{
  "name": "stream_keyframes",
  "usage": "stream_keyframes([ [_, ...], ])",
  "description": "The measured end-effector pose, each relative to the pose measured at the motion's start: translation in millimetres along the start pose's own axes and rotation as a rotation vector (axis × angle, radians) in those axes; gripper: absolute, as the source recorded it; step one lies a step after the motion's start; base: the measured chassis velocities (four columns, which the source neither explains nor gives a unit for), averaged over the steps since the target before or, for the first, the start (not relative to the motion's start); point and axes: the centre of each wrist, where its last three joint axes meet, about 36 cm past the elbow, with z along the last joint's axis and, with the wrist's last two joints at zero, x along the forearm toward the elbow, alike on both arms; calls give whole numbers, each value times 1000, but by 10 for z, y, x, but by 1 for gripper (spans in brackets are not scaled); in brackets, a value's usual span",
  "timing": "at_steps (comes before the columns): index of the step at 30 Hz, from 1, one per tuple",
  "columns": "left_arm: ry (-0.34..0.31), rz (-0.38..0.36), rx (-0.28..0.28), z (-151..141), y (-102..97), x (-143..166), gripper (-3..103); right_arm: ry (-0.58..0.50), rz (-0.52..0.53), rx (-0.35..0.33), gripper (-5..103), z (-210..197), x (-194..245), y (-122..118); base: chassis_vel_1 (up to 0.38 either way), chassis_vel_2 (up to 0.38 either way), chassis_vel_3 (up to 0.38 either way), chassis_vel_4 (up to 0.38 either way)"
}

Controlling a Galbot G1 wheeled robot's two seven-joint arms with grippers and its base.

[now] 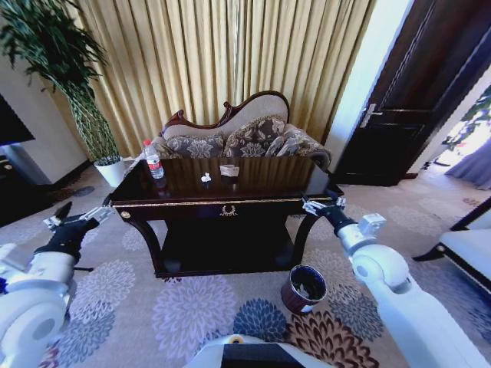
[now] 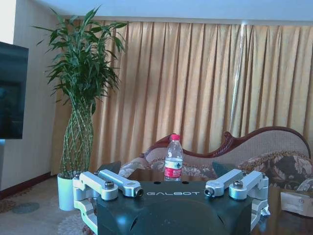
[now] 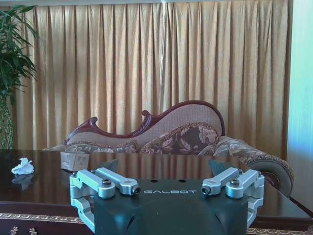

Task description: Move to the front of the table and place the trash on the table into the trash bin.

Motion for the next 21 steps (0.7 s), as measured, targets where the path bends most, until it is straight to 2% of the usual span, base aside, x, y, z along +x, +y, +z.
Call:
stream_keyframes([
  [10,-10,0,-19,-29,13,-6,100,-6,-13,-9,100,6,-22,-5,-40,37,26,-38],
  [21,-10,-2,-15,-27,17,-2,100,-7,-21,-5,100,-8,-12,3,-177,177,172,-179],
])
